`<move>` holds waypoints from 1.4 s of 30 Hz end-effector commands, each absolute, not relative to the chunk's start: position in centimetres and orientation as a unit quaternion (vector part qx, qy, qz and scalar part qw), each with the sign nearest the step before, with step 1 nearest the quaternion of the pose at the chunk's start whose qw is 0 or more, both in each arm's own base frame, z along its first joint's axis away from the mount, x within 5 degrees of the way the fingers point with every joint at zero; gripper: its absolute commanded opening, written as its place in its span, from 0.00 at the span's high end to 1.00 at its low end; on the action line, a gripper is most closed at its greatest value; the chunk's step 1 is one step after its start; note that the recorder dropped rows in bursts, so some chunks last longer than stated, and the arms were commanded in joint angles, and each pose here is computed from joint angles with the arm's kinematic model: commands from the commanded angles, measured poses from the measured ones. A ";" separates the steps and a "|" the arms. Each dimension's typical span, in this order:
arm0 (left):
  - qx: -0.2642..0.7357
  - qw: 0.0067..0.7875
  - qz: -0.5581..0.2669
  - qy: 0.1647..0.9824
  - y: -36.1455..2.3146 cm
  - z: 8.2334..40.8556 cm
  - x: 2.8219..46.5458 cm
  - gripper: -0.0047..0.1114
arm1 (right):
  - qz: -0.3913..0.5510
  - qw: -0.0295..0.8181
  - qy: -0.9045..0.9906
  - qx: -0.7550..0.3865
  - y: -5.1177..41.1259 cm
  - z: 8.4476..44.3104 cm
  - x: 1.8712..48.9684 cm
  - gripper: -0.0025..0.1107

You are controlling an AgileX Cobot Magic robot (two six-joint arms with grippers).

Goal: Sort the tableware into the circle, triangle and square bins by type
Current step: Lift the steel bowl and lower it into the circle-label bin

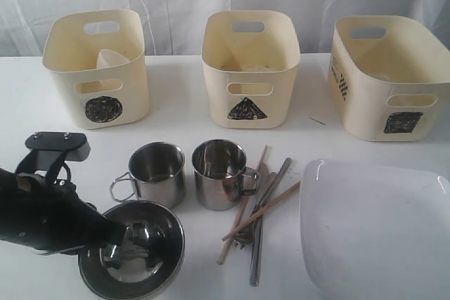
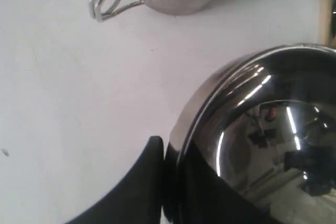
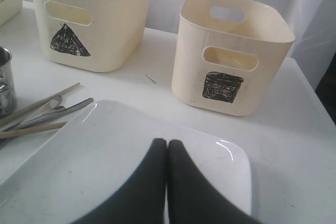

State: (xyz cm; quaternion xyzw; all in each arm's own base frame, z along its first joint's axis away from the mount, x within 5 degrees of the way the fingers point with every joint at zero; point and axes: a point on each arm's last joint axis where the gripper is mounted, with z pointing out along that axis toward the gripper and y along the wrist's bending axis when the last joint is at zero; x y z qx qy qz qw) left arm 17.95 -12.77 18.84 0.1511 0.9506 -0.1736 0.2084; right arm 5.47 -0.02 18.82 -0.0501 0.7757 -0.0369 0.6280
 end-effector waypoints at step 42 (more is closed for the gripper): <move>0.098 0.454 -0.046 0.884 -6.7 32.6 43.8 0.96 | -0.037 0.630 0.774 -0.052 0.0 18.7 5.5 0.98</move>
